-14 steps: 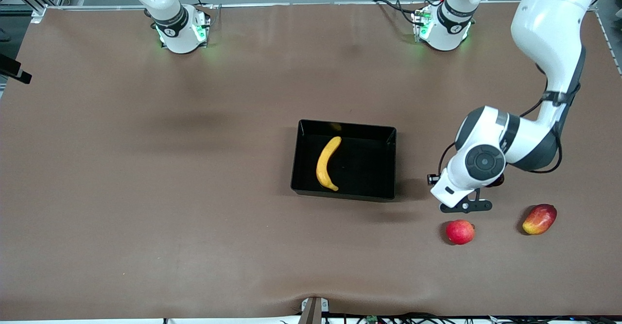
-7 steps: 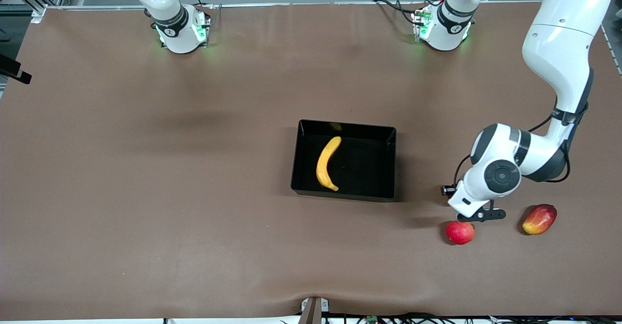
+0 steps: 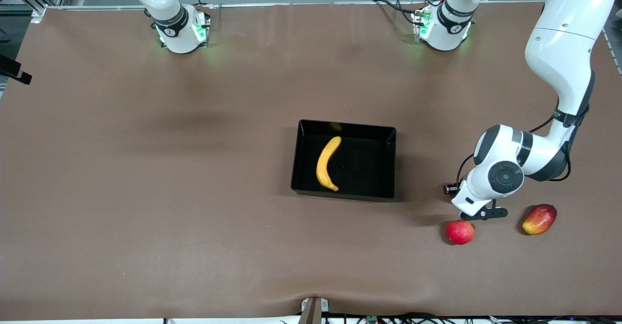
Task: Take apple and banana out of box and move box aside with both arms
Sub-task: 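Carry the apple out of the box and set it beside the plum, then reach the left gripper into the box and grasp the yellow banana, then lift the banana out and lower it beside the apple, then release, then grip the box rim with the right gripper while the left gripper withdraws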
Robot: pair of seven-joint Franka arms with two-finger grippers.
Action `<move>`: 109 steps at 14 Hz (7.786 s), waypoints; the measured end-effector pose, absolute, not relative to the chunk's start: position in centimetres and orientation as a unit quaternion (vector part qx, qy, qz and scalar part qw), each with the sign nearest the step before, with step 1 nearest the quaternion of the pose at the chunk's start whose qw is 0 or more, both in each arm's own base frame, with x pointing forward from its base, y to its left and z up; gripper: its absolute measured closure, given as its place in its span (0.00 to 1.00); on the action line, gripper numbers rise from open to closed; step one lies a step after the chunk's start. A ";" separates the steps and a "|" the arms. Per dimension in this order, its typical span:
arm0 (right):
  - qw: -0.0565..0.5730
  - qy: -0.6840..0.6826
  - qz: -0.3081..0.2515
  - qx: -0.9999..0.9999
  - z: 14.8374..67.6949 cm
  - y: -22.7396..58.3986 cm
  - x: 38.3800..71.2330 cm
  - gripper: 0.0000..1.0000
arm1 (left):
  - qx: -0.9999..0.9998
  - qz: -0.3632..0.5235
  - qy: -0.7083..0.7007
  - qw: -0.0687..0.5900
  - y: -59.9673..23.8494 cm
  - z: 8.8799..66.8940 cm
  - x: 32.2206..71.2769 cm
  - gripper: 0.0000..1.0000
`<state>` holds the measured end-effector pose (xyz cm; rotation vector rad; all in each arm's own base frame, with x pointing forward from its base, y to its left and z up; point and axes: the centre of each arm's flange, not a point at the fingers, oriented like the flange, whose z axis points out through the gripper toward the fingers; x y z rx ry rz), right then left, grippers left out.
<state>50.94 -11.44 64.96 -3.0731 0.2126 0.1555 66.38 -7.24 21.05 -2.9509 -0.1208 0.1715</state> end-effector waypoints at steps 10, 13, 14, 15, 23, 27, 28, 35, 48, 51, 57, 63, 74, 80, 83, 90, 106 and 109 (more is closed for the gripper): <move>0.042 0.077 0.051 -0.995 64.7 -12.2 51.0 0.00 | -0.992 0.057 -0.030 0.104 -4.9 20.6 66.5 0.24; 0.043 0.078 0.053 -0.995 64.5 -12.2 51.1 0.00 | -0.994 0.042 -0.029 0.097 -4.8 22.0 67.3 0.01; 0.043 0.078 0.053 -0.995 64.4 -12.3 51.1 0.00 | -0.995 0.031 -0.032 0.090 -5.2 23.3 67.7 0.00; 0.043 0.078 0.053 -0.995 64.4 -12.3 51.1 0.00 | -0.996 0.019 -0.035 0.080 -5.9 25.1 68.2 0.00; 0.046 0.083 0.054 -0.994 64.2 -12.8 51.2 0.00 | -0.997 -0.043 -0.030 0.058 -17.5 40.0 65.1 0.00; 0.047 0.083 0.053 -0.994 64.2 -12.8 51.2 0.00 | -0.997 -0.040 -0.051 0.029 -28.0 40.1 60.9 0.00; 0.047 0.084 0.053 -0.994 64.2 -12.8 51.2 0.00 | -0.998 -0.036 -0.047 0.025 -31.1 39.5 59.5 0.00; 0.047 0.084 0.053 -0.994 64.1 -12.8 51.3 0.00 | -0.999 -0.024 0.012 -0.035 -42.8 30.7 55.0 0.00; 0.047 0.083 0.057 -0.994 63.5 -12.8 51.8 0.00 | -0.997 -0.040 0.063 -0.021 -46.9 19.3 52.4 0.42; 0.048 0.083 0.063 -0.993 62.9 -12.9 52.2 0.00 | -0.997 -0.046 0.061 -0.023 -46.9 20.0 52.9 0.65; 0.048 0.083 0.066 -0.993 62.5 -12.9 52.4 0.00 | -0.993 -0.105 0.035 -0.038 -46.7 29.1 55.2 0.65; 0.048 0.082 0.066 -0.993 62.6 -12.8 52.5 0.00 | -0.992 -0.124 0.025 -0.007 -41.4 37.0 58.1 0.65; 0.047 0.051 0.076 -0.995 62.0 -9.6 53.4 0.00 | -0.980 -0.062 0.180 0.052 -16.0 35.9 68.4 0.65; 0.081 0.011 0.124 -0.989 57.5 -4.9 55.5 0.00 | -0.959 -0.038 0.278 0.044 0.3 30.6 71.0 0.65; 0.116 -0.011 0.131 -0.985 55.4 -1.3 56.9 0.00 | -0.955 -0.058 0.291 0.029 2.7 27.0 71.7 0.65; 0.117 0.050 0.103 -0.987 48.4 13.9 61.2 0.00 | -0.955 -0.070 0.288 0.014 4.8 20.5 72.3 0.65; 0.074 0.105 0.022 -0.991 27.3 43.8 55.8 0.01 | -0.980 -0.092 0.174 -0.034 5.7 37.0 72.4 0.00; 0.064 0.113 0.012 -0.991 25.5 45.1 55.0 0.23 | -0.988 -0.075 0.132 -0.027 4.9 42.5 70.7 0.00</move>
